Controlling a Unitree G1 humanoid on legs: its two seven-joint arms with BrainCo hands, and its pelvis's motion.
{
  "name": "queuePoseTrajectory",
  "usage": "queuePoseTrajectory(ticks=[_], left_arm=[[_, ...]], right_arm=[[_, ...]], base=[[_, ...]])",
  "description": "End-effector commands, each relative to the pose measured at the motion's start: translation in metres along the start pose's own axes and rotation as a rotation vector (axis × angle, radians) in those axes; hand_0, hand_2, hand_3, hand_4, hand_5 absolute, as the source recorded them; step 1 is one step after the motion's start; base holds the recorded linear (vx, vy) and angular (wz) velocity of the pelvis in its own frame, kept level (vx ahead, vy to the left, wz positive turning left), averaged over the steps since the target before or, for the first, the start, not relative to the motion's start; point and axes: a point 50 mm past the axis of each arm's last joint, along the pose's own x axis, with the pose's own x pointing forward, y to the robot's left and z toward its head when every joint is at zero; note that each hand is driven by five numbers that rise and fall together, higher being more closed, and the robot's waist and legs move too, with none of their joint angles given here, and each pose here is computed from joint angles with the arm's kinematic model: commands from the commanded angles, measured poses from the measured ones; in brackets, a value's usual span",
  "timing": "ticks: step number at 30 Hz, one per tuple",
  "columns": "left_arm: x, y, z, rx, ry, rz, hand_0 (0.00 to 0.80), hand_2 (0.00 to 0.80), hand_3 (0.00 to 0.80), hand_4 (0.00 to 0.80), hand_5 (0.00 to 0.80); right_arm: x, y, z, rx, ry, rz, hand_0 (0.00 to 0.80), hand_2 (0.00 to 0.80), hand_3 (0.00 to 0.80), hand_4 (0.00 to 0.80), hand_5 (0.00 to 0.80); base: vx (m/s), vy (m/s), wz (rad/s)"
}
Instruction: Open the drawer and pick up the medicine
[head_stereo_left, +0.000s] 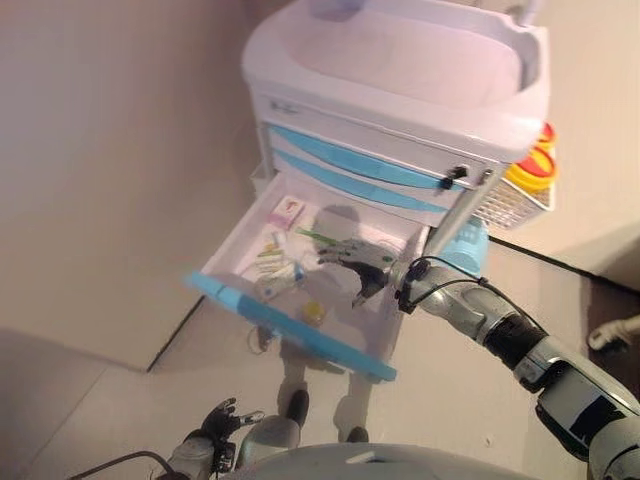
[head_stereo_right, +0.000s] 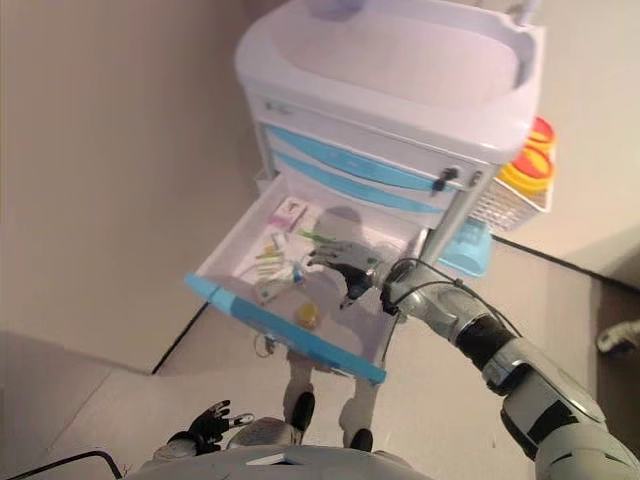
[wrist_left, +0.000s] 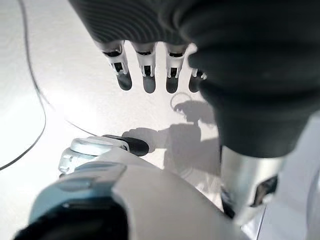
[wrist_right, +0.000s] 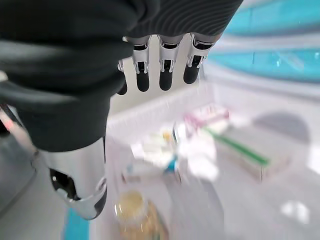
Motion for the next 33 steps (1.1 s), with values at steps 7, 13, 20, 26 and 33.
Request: queuePoseTrajectory(ticks=[7,13,20,26,33], left_arm=[[-0.003,0.011,-0.01,0.055,0.04,0.024,0.0,0.0,0.0,0.0,0.0],[-0.004,0.014,-0.012,0.077,0.039,0.027,0.0,0.0,0.0,0.0,0.0],[-0.003,0.013,-0.007,0.089,0.014,0.022,0.0,0.0,0.0,0.0,0.0],[-0.001,0.013,-0.002,0.096,-0.004,0.023,0.0,0.0,0.0,0.0,0.0],[-0.002,0.014,-0.003,0.103,0.0,0.02,0.0,0.0,0.0,0.0,0.0]], right_arm=[[0.026,0.004,0.008,-0.131,-0.004,-0.002,0.0,0.0,0.0,0.0,0.0],[0.029,0.018,0.01,-0.12,0.008,0.025,0.0,0.0,0.0,0.0,0.0],[0.031,0.029,0.01,-0.119,0.032,0.046,0.0,0.0,0.0,0.0,0.0],[0.033,0.033,0.006,-0.118,0.073,0.063,0.0,0.0,0.0,0.0,0.0],[0.031,0.041,0.0,-0.122,0.122,0.095,0.474,0.474,0.474,0.474,0.474]], base=[[-0.015,-0.041,0.32],[0.014,-0.015,0.07],[0.0,0.0,0.0],[0.008,-0.015,0.0],[0.0,0.0,0.0]])
